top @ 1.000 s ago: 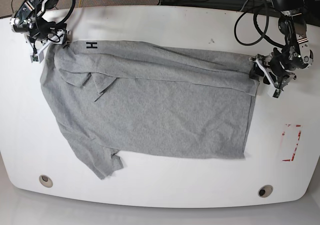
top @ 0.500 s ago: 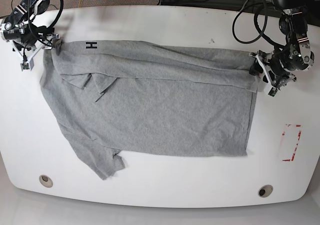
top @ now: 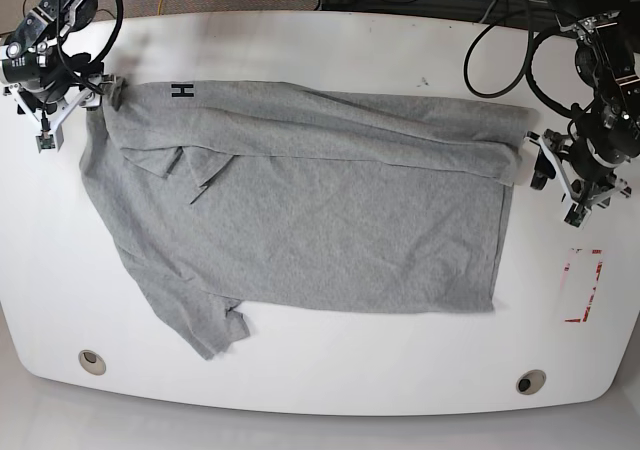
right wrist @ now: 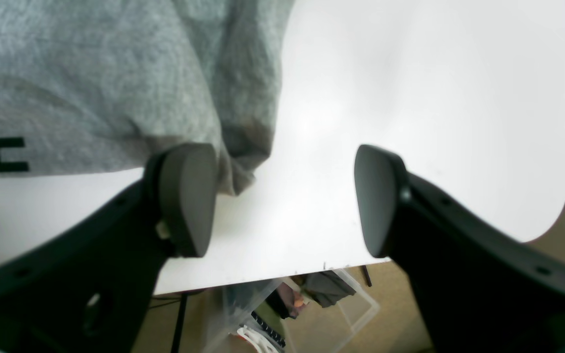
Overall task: Layout the t-shirt on the table in an organized manner, then fold the t-shirt properly
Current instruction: 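Regrasp the shirt edge near the collar with both grippers, then pull the held shirt edge with both grippers to straighten it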
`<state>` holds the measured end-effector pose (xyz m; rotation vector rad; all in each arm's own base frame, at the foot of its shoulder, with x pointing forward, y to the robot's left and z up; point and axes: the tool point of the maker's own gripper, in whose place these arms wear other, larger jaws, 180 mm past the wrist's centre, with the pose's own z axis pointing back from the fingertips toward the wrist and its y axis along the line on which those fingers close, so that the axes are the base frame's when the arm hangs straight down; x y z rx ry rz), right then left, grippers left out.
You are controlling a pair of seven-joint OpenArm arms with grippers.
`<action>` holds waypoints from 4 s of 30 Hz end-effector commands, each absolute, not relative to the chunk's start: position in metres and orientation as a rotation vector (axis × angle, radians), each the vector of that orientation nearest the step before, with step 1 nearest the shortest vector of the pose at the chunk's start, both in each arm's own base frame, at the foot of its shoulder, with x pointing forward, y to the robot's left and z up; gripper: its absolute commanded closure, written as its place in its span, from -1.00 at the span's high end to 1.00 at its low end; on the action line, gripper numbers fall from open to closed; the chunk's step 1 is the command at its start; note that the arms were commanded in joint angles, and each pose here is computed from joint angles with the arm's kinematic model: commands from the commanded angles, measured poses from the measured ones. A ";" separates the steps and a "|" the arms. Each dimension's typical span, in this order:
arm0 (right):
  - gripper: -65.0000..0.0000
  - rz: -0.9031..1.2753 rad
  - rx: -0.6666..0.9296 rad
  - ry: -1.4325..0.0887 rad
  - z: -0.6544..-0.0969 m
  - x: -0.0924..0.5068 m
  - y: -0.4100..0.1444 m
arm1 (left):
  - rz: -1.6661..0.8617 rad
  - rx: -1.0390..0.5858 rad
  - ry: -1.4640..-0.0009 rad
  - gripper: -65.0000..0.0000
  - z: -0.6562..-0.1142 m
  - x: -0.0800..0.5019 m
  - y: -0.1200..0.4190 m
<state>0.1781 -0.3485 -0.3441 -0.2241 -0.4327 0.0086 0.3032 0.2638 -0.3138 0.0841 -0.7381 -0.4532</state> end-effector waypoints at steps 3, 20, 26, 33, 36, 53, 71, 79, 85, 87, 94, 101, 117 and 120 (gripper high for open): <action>0.28 -0.002 -0.250 -0.486 -0.330 0.193 -0.358 | -0.466 0.046 -0.770 -0.02 -0.312 0.308 0.245; 0.28 -0.090 -0.072 -0.525 -0.371 0.232 -0.357 | -0.471 -0.142 -0.632 -0.02 -0.376 0.295 0.193; 0.28 -0.118 -0.031 -0.515 -0.386 0.235 -0.363 | -0.443 -0.173 -0.632 -0.02 -0.389 0.293 0.195; 0.28 -0.149 0.019 -0.517 -0.404 0.234 -0.361 | -0.417 -0.179 -0.591 -0.02 -0.408 0.285 0.213; 0.28 -0.157 0.026 -0.521 -0.408 0.233 -0.362 | -0.422 -0.163 -0.585 -0.02 -0.408 0.284 0.222; -0.65 -0.106 0.002 -0.484 -0.407 0.234 -0.372 | -0.428 -0.128 -0.558 -0.02 -0.409 0.276 0.240; 0.03 0.080 -0.085 -0.453 -0.387 0.252 -0.378 | -0.426 -0.133 -0.529 -0.02 -0.417 0.264 0.241; 0.91 0.111 -0.172 -0.501 -0.355 0.245 -0.383 | -0.427 -0.133 -0.528 -0.02 -0.417 0.263 0.240; 1.00 0.088 -0.236 -0.489 -0.332 0.226 -0.372 | -0.427 -0.133 -0.528 -0.02 -0.417 0.263 0.240; 1.00 0.073 -0.252 -0.492 -0.326 0.220 -0.369 | -0.427 -0.133 -0.528 -0.02 -0.417 0.263 0.240; 1.00 -0.002 -0.226 -0.478 -0.332 0.201 -0.353 | -0.425 -0.136 -0.528 -0.02 -0.417 0.263 0.239; 1.00 -0.022 -0.172 -0.443 -0.352 0.187 -0.336 | -0.426 -0.135 -0.530 -0.02 -0.417 0.263 0.239; 1.00 -0.085 -0.046 -0.422 -0.402 0.178 -0.330 | -0.426 -0.134 -0.528 -0.02 -0.417 0.263 0.240; 1.00 -0.097 -0.030 -0.412 -0.409 0.176 -0.335 | -0.426 -0.134 -0.528 -0.02 -0.417 0.263 0.240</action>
